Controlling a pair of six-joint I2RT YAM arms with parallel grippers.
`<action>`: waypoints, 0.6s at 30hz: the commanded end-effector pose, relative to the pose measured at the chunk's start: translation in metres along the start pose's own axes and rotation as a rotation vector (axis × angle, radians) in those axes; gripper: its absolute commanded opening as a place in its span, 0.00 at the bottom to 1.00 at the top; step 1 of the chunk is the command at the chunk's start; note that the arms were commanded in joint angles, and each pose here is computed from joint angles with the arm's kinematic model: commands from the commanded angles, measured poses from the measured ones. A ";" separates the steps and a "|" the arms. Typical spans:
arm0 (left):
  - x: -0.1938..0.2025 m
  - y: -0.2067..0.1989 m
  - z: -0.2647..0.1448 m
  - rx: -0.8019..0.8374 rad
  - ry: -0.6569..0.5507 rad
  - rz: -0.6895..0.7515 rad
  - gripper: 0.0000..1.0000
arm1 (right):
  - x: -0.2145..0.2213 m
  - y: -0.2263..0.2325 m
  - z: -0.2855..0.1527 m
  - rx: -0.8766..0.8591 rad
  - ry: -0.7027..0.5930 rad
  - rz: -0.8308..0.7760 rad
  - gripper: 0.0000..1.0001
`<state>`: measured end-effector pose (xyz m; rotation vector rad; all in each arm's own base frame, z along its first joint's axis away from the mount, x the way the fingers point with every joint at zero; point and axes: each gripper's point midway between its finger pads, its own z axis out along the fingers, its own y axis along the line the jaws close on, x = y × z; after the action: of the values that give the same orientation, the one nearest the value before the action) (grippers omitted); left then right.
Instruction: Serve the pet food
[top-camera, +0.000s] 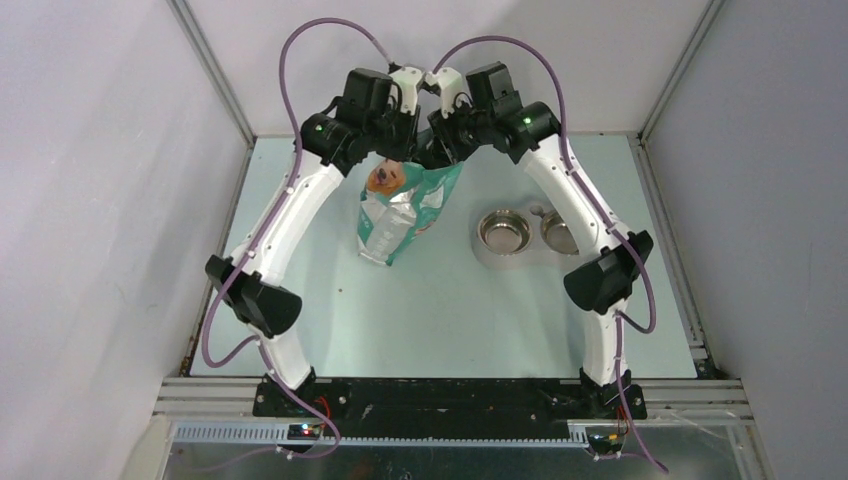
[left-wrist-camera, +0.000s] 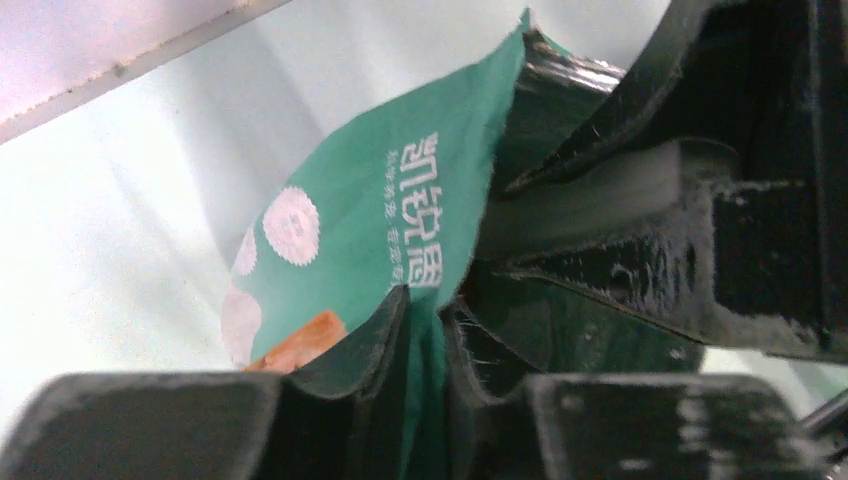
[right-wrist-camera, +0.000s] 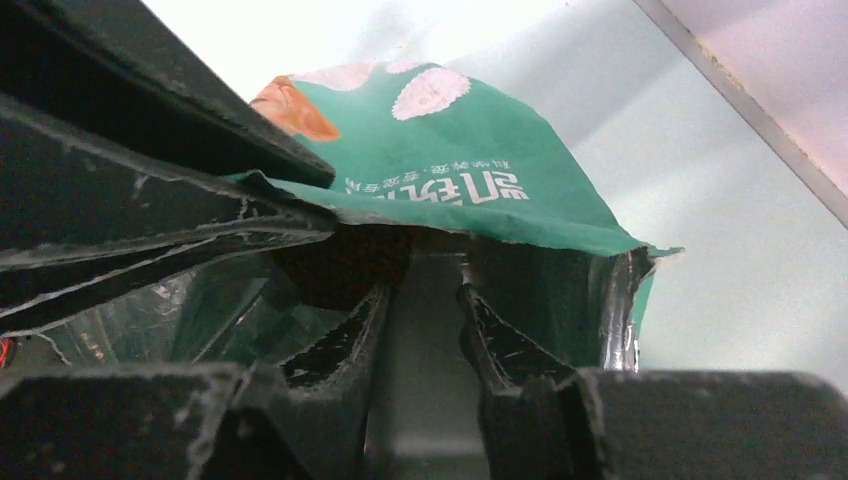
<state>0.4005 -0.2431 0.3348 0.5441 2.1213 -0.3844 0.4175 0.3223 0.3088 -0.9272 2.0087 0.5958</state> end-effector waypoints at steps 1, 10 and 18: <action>0.018 0.011 0.024 -0.032 0.047 0.005 0.31 | -0.001 -0.008 0.006 0.045 0.003 0.011 0.00; 0.030 0.007 0.054 0.027 0.066 -0.088 0.00 | 0.049 -0.024 0.050 0.071 0.088 0.070 0.00; 0.033 0.017 0.066 0.022 0.086 -0.136 0.00 | 0.107 0.002 0.091 -0.040 0.222 0.145 0.00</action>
<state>0.4308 -0.2656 0.2986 0.4433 2.1553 -0.5292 0.4286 0.3366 0.2566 -0.8540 2.0799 0.6461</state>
